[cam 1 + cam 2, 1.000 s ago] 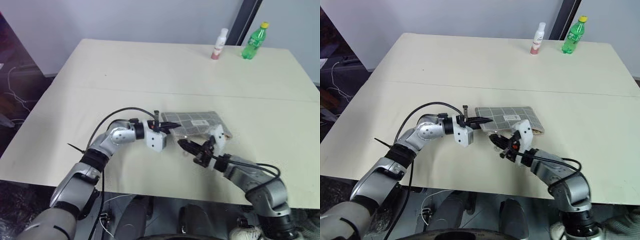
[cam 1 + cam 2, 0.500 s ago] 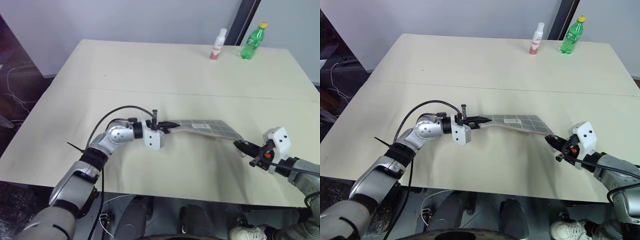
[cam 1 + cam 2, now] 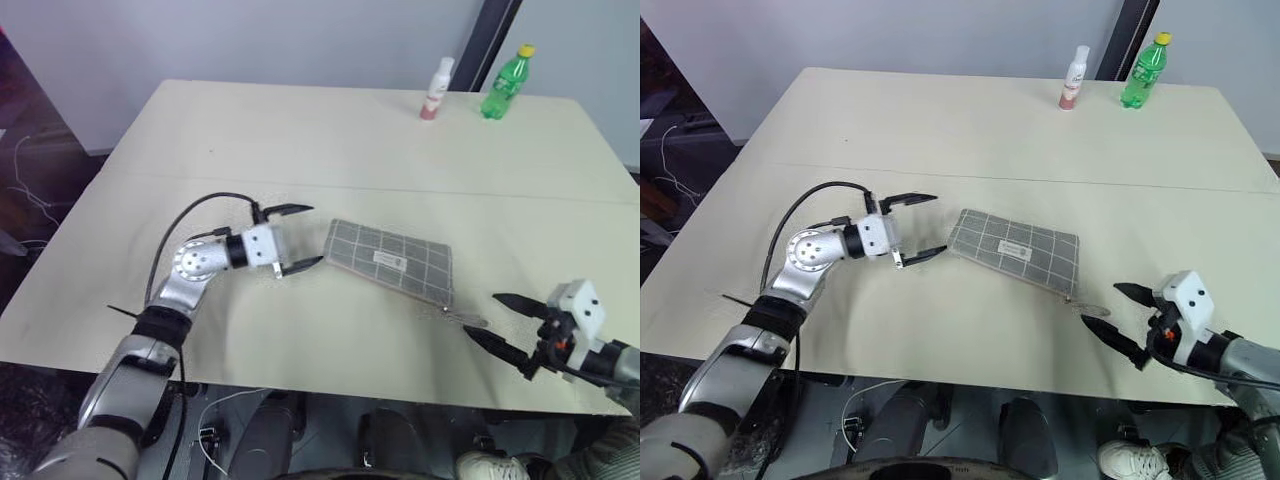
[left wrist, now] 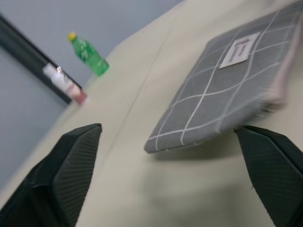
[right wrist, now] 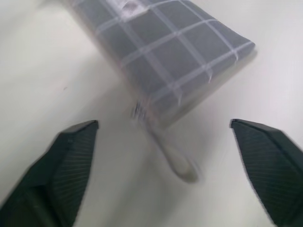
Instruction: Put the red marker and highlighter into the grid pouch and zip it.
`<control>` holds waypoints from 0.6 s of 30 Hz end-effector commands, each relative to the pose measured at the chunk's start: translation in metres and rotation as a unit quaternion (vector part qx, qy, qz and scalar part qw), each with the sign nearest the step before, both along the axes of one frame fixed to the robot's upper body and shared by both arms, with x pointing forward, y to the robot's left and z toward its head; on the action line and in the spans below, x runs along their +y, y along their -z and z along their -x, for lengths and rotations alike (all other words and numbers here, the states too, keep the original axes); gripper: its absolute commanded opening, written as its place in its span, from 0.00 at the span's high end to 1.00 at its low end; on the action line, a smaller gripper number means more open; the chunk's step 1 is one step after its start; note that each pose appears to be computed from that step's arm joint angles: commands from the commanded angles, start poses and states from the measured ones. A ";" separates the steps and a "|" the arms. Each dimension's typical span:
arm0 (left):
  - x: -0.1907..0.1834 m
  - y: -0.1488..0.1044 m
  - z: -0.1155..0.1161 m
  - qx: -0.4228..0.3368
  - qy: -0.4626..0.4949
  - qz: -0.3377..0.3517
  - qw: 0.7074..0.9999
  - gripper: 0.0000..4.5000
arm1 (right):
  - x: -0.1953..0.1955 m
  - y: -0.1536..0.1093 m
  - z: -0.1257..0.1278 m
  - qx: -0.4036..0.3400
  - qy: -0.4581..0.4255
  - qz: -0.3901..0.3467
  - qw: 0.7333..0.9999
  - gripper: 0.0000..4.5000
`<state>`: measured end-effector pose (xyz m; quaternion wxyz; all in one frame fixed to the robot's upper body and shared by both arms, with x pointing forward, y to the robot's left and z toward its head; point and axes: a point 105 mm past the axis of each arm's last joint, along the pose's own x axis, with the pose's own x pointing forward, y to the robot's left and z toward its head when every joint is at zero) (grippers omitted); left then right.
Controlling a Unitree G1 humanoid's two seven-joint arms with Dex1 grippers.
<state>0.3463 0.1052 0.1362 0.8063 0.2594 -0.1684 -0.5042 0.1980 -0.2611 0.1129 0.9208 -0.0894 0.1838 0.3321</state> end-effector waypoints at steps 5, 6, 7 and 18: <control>0.058 -0.018 -0.001 0.121 -0.096 0.137 0.978 0.01 | 0.009 -0.026 0.009 -0.052 -0.029 -0.008 0.998 0.00; 0.065 -0.017 -0.002 0.130 -0.114 0.144 0.974 0.01 | 0.010 -0.025 0.011 -0.055 -0.032 -0.010 0.998 0.00; 0.070 -0.016 -0.003 0.136 -0.129 0.148 0.971 0.01 | 0.011 -0.024 0.012 -0.060 -0.031 -0.013 0.998 0.00; 0.097 -0.014 -0.014 0.148 -0.170 0.157 0.961 0.01 | -0.004 -0.021 0.009 -0.117 -0.031 0.038 0.992 0.00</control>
